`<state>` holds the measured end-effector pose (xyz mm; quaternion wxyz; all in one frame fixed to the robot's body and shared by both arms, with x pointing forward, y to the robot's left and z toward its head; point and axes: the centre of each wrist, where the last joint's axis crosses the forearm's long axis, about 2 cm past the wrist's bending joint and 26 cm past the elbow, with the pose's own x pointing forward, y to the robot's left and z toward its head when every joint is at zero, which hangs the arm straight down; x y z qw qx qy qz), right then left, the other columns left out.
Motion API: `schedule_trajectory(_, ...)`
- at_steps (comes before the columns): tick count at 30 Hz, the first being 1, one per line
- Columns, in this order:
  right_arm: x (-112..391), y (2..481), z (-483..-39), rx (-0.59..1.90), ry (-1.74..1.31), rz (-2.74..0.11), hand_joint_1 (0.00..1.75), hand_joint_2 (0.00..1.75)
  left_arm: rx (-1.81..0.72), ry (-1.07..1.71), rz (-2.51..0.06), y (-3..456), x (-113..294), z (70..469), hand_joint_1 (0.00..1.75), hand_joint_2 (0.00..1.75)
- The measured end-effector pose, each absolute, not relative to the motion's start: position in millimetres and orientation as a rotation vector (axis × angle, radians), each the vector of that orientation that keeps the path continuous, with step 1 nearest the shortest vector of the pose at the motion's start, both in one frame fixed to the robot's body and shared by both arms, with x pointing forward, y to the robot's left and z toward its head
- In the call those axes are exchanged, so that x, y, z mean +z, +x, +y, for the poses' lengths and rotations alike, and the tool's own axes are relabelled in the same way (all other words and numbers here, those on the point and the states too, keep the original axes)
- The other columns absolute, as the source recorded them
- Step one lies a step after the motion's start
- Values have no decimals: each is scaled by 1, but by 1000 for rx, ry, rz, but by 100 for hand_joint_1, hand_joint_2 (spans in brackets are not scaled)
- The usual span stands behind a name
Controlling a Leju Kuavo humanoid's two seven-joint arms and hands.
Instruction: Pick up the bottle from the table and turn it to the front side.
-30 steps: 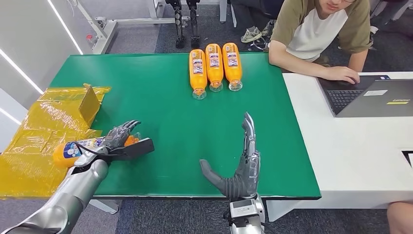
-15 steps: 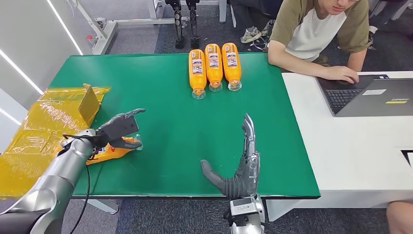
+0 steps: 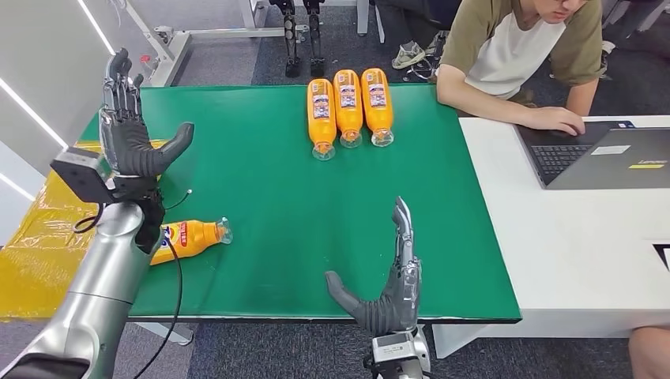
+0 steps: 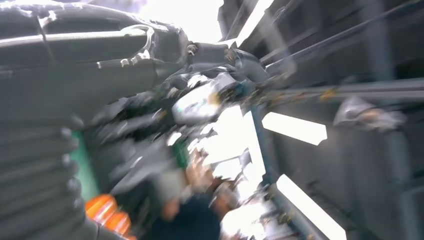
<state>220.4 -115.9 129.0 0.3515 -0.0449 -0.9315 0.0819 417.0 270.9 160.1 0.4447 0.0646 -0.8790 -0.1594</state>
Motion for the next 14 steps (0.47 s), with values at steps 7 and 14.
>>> schedule_trajectory(7,129,216,-115,219,-146,-2416,0,175,-96,139,-2234,368,146,173,0,175)
schedule_trajectory(14,129,217,-114,181,-143,-2398,0,175,57,15,-2179,322,133,126,0,175)
